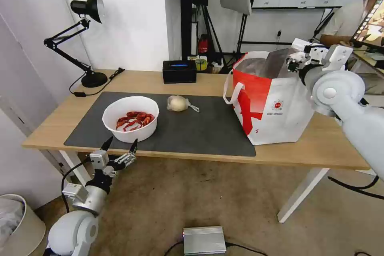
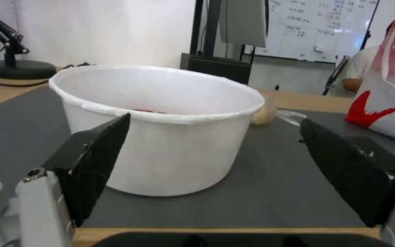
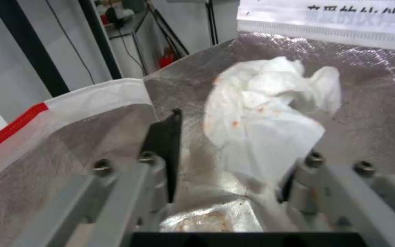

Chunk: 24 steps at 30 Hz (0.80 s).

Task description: Pick up the trash from the table and place it into the takeout bag.

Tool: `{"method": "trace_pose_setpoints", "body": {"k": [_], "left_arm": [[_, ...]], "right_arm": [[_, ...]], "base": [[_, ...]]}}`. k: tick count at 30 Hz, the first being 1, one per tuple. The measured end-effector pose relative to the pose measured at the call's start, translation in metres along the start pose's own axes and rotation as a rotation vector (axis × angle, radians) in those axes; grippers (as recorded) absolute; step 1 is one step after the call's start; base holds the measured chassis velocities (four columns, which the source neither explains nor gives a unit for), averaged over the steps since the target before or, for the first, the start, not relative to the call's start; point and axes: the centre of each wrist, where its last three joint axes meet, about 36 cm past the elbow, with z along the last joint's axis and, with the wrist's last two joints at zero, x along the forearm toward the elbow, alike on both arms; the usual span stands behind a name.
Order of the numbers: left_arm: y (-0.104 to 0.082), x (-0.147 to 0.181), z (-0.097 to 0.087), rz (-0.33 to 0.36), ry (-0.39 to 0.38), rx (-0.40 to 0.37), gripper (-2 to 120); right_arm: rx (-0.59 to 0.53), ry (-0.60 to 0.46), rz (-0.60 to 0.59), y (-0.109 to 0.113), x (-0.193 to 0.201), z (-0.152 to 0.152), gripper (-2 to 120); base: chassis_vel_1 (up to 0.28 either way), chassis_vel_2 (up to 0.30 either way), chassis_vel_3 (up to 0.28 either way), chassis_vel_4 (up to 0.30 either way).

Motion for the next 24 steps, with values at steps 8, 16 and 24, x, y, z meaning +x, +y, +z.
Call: {"method": "trace_pose_setpoints", "body": {"k": [8, 16, 24], "left_arm": [[-0.0004, -0.0012, 0.0013, 0.0, 0.003, 0.002, 100], [0.0001, -0.0027, 0.0018, 0.0, 0.003, 0.001, 100], [0.0, -0.0033, 0.0033, -0.001, 0.005, 0.004, 100]], "right_arm": [[-0.001, 0.002, -0.008, 0.0017, -0.0018, 0.0015, 71], [0.059, -0.002, -0.012, 0.0045, -0.0034, 0.0019, 99], [0.139, -0.015, -0.005, 0.0095, -0.0043, -0.0012, 100]], "base": [[0.0, 0.0, 0.0, 0.0], [0.0, 0.0, 0.0, 0.0], [0.0, 0.0, 0.0, 0.0]]}}
